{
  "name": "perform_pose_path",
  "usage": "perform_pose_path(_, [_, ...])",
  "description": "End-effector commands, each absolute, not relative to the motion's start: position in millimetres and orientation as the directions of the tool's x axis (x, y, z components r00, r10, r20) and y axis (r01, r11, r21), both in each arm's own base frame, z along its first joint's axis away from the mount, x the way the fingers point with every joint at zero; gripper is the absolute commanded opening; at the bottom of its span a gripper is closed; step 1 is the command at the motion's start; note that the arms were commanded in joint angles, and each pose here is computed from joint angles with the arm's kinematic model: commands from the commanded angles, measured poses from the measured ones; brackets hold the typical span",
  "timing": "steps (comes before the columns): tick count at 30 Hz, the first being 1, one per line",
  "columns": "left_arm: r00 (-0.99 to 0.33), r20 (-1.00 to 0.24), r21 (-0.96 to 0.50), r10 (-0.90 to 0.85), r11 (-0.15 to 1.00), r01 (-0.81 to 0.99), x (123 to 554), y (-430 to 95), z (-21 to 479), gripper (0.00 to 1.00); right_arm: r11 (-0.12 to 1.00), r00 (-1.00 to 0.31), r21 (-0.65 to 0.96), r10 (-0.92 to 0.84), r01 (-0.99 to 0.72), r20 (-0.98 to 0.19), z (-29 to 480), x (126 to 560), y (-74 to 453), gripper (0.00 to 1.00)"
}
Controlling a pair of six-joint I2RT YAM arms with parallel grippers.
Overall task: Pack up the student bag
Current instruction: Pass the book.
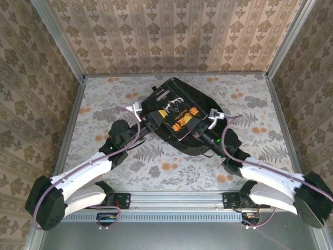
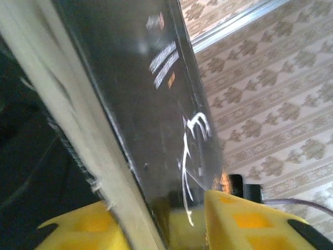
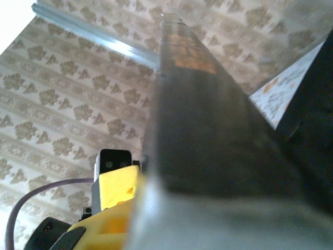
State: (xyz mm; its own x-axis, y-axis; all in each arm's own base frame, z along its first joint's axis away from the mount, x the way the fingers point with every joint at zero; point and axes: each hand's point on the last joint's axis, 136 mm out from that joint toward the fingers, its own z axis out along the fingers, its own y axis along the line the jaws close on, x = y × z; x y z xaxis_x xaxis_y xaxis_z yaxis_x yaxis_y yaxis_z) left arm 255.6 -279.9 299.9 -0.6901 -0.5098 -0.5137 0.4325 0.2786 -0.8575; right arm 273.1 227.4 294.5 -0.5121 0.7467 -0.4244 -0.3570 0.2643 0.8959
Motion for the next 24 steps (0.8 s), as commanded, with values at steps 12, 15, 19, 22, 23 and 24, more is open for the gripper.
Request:
perform_pose_path(12, [-0.530,-0.731,-0.212,0.430,0.595,0.775,254.0,-385.9,242.6,0.79,0.816,-0.160,0.560,0.577,0.142,-0.801,303.2,254.7,42.6,0.00])
perform_pose_path(15, [-0.403,-0.709,-0.060,0.578,0.520,0.852,231.4,-413.9,231.6,0.85,0.824,-0.133,0.512,0.551,0.241,-0.824,302.5,248.2,16.9,0.00])
perform_pose_path(19, [-0.279,-0.642,0.070,0.714,0.417,0.906,204.7,-440.0,211.7,0.91,0.797,-0.081,0.537,0.577,0.277,-0.813,307.3,242.3,-2.0,0.00])
perform_pose_path(22, [-0.221,-0.593,0.130,0.774,0.363,0.923,192.1,-451.5,195.4,0.91,0.788,-0.065,0.545,0.584,0.286,-0.809,312.0,241.1,-9.1,0.00])
perform_pose_path(23, [-0.210,-0.579,0.139,0.788,0.350,0.926,189.3,-454.2,190.1,0.91,0.785,-0.065,0.550,0.588,0.284,-0.806,312.8,241.5,-10.1,0.00])
perform_pose_path(24, [-0.207,-0.567,0.152,0.797,0.348,0.925,189.5,-455.7,184.7,0.90,0.782,-0.068,0.556,0.594,0.282,-0.801,312.2,242.1,-10.5,0.00])
